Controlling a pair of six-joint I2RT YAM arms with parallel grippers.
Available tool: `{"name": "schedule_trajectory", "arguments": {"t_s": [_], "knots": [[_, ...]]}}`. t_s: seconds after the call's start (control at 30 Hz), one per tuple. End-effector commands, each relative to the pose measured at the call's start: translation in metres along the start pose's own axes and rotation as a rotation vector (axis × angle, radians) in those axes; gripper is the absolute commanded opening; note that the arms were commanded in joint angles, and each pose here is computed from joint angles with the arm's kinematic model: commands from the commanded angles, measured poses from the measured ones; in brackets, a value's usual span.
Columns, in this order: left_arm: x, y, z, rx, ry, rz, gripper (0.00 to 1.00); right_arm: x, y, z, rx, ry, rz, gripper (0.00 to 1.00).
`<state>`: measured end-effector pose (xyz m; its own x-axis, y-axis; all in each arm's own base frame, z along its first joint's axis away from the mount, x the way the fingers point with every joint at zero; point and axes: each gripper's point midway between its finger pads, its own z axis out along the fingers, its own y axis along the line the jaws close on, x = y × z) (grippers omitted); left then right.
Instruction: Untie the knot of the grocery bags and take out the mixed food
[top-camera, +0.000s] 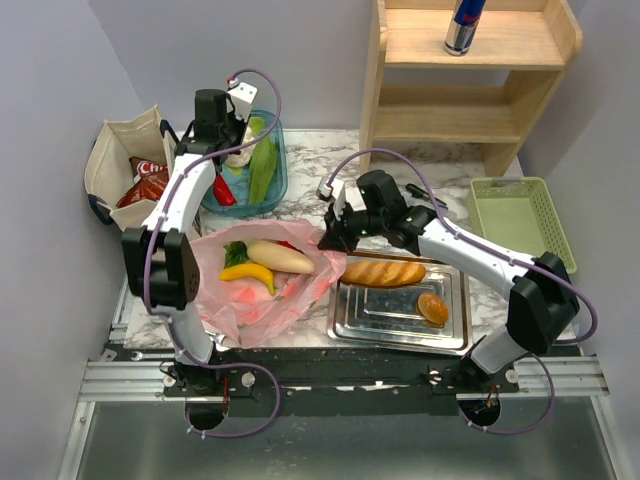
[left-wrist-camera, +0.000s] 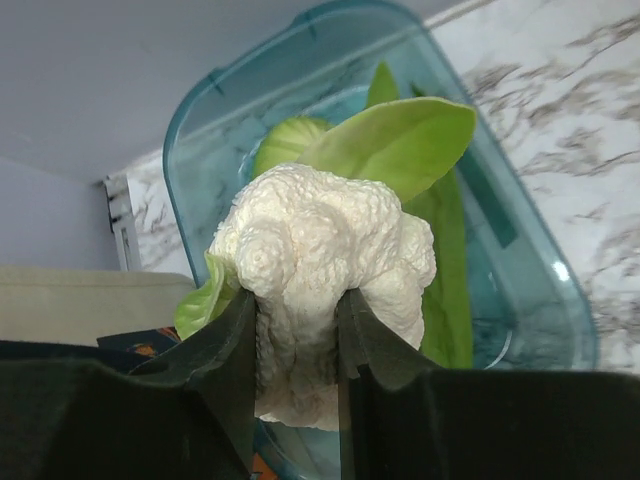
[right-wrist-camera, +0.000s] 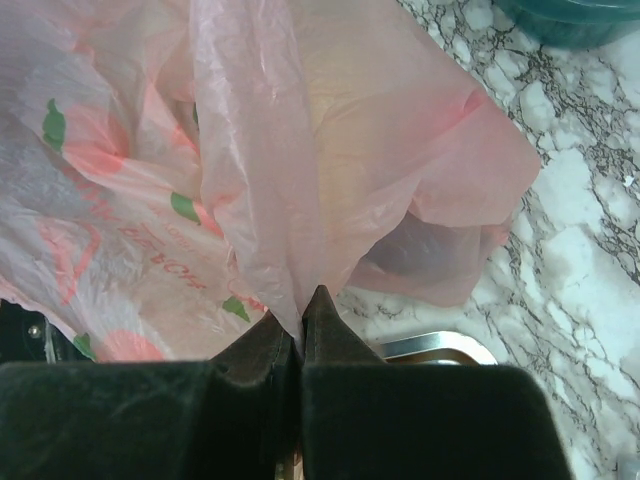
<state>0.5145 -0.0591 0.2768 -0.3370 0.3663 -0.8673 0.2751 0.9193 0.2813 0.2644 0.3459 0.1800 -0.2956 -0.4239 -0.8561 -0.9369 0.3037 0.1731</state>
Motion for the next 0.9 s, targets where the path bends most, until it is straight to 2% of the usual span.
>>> {"name": "schedule_trajectory", "arguments": {"t_s": [0.0, 0.07, 0.2, 0.23, 0.27, 0.4, 0.5, 0.6, 0.87], "knots": [[0.018, 0.039, 0.039, -0.093, 0.092, -0.021, 0.0, 0.002, -0.004, 0.01, -0.027, 0.024, -0.017, 0.01], [0.028, 0.037, 0.053, -0.064, 0.123, -0.014, 0.08, 0.004, -0.008, 0.011, -0.016, 0.032, -0.029, 0.01], [0.043, 0.037, 0.068, -0.059, 0.198, -0.027, 0.38, 0.005, -0.007, 0.008, -0.018, 0.042, -0.056, 0.01], [0.047, 0.036, 0.069, -0.055, 0.22, -0.036, 0.49, 0.007, -0.006, 0.007, -0.018, 0.044, -0.052, 0.01], [0.047, 0.036, 0.07, -0.042, 0.229, -0.041, 0.58, 0.007, -0.005, 0.006, -0.02, 0.042, -0.048, 0.01], [0.024, 0.035, 0.056, 0.01, 0.205, -0.012, 0.79, 0.008, -0.004, 0.004, -0.02, 0.045, -0.056, 0.01], [0.0, 0.028, 0.028, 0.056, 0.149, -0.034, 0.85, 0.007, -0.004, 0.004, -0.026, 0.04, -0.06, 0.01], [-0.016, 0.022, -0.008, 0.079, 0.071, -0.036, 0.98, 0.005, -0.003, 0.008, -0.044, 0.039, -0.055, 0.01], [0.003, 0.013, -0.066, 0.104, 0.064, -0.028, 0.99, -0.005, -0.006, 0.02, -0.087, 0.027, -0.033, 0.01]]}}
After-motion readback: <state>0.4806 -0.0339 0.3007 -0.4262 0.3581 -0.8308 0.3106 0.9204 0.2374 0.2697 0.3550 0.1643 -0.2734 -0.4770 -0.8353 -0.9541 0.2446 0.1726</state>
